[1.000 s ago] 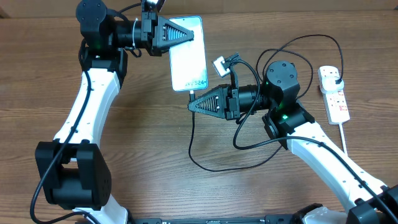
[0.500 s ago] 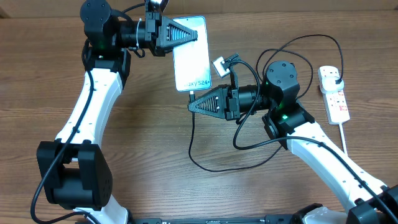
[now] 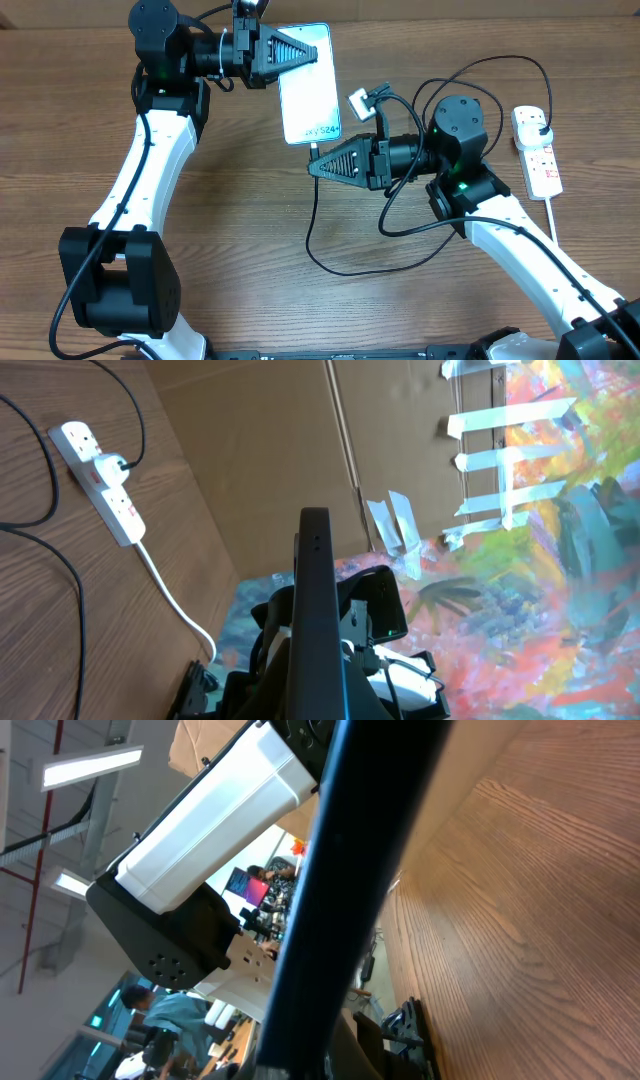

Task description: Plug charger to phone and switch on socket

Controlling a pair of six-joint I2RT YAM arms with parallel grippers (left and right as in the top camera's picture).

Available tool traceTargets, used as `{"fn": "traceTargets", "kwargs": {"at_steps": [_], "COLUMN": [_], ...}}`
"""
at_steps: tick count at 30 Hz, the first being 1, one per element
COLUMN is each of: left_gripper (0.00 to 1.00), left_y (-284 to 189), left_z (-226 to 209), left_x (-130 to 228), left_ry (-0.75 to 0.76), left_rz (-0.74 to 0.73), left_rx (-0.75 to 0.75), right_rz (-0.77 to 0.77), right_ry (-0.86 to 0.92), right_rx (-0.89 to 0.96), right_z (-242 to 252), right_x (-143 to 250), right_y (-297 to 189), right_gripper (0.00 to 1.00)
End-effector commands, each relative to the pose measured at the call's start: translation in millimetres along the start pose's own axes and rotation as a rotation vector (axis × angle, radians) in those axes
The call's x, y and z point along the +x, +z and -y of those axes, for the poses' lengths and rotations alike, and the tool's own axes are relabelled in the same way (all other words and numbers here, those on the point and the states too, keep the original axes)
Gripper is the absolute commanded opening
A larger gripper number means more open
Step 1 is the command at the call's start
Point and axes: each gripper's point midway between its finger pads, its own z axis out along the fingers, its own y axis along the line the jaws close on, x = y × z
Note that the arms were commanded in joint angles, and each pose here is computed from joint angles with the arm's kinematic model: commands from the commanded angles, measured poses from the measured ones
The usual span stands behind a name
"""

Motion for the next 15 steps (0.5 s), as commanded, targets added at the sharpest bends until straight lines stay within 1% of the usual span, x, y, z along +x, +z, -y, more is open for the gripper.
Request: {"fn": "traceTargets", "kwargs": {"at_steps": [1,15], "left_gripper": [0.04,0.04], "left_y": [3,3], "left_z": [4,4], "left_x": [6,6], "left_ry": [0.002,0.013], "left_rz": [-0.041,-0.041], "left_rx": [0.003,0.004], "right_rz": [0.046,0.036], "right_ry": [-0.001,-0.03], "right_rx": [0.027,-0.007], "right_z": [5,-6], "right_x": [-10,-11], "right_y": [-5,-5], "right_gripper": [0.04,0.04]}}
